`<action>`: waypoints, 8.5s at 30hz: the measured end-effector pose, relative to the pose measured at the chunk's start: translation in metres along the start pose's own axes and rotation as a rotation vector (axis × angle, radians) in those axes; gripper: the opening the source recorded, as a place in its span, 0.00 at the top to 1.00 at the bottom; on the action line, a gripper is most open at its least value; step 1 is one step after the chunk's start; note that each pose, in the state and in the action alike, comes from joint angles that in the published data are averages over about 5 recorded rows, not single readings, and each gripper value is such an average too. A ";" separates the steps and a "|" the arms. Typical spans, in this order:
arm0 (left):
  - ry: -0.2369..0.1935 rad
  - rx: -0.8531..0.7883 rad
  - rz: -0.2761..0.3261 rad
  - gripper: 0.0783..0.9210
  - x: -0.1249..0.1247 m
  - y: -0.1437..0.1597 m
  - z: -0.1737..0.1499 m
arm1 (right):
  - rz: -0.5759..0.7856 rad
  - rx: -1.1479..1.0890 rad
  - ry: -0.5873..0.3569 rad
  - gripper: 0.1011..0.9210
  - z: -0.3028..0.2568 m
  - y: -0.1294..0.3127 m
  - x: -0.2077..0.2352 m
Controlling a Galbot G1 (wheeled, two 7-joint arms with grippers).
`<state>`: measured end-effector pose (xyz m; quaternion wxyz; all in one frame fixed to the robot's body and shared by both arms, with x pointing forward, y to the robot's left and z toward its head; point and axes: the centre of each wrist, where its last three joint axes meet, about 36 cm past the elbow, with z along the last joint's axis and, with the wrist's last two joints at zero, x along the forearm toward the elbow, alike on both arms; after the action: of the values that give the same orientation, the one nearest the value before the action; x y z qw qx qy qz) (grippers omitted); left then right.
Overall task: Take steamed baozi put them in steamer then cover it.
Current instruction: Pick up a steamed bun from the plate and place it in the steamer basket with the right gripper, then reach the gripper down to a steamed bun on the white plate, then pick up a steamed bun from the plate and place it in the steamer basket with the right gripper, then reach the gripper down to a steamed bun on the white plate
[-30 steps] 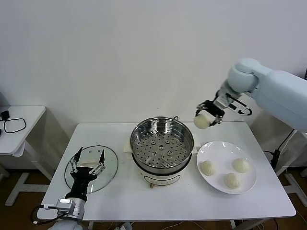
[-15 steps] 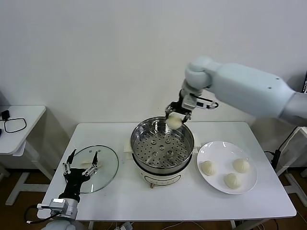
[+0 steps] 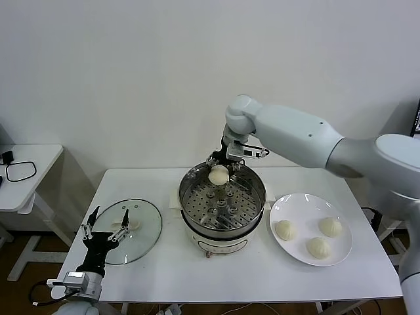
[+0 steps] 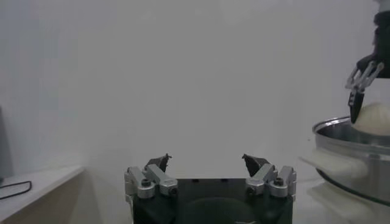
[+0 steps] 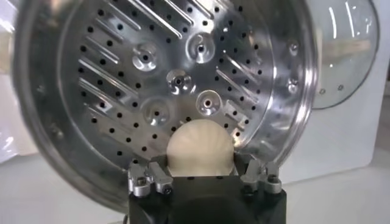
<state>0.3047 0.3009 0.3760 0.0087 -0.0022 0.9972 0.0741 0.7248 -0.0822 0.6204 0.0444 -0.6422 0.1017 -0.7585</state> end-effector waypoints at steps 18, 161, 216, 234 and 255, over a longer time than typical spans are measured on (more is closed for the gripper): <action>0.002 0.001 -0.012 0.12 0.003 0.008 0.000 | 0.018 -0.058 0.010 0.12 -0.001 0.010 0.011; -0.016 -0.018 -0.002 0.12 0.002 0.007 -0.004 | 0.085 -1.427 -0.027 0.31 -0.091 0.002 0.079; -0.002 -0.020 0.005 0.12 0.010 0.005 -0.004 | -0.009 -1.411 -0.093 0.12 -0.068 0.158 0.121; -0.018 -0.013 0.019 0.12 0.013 -0.007 -0.010 | -0.194 -1.372 -0.039 0.12 -0.102 0.327 0.078; -0.006 -0.015 0.019 0.12 0.009 -0.008 -0.004 | -0.283 -1.329 -0.055 0.12 -0.116 0.348 -0.023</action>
<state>0.2962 0.2926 0.3784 0.0110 0.0073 0.9966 0.0818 0.5921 -0.4059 0.5067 -0.4568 -0.5591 0.4601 -0.5168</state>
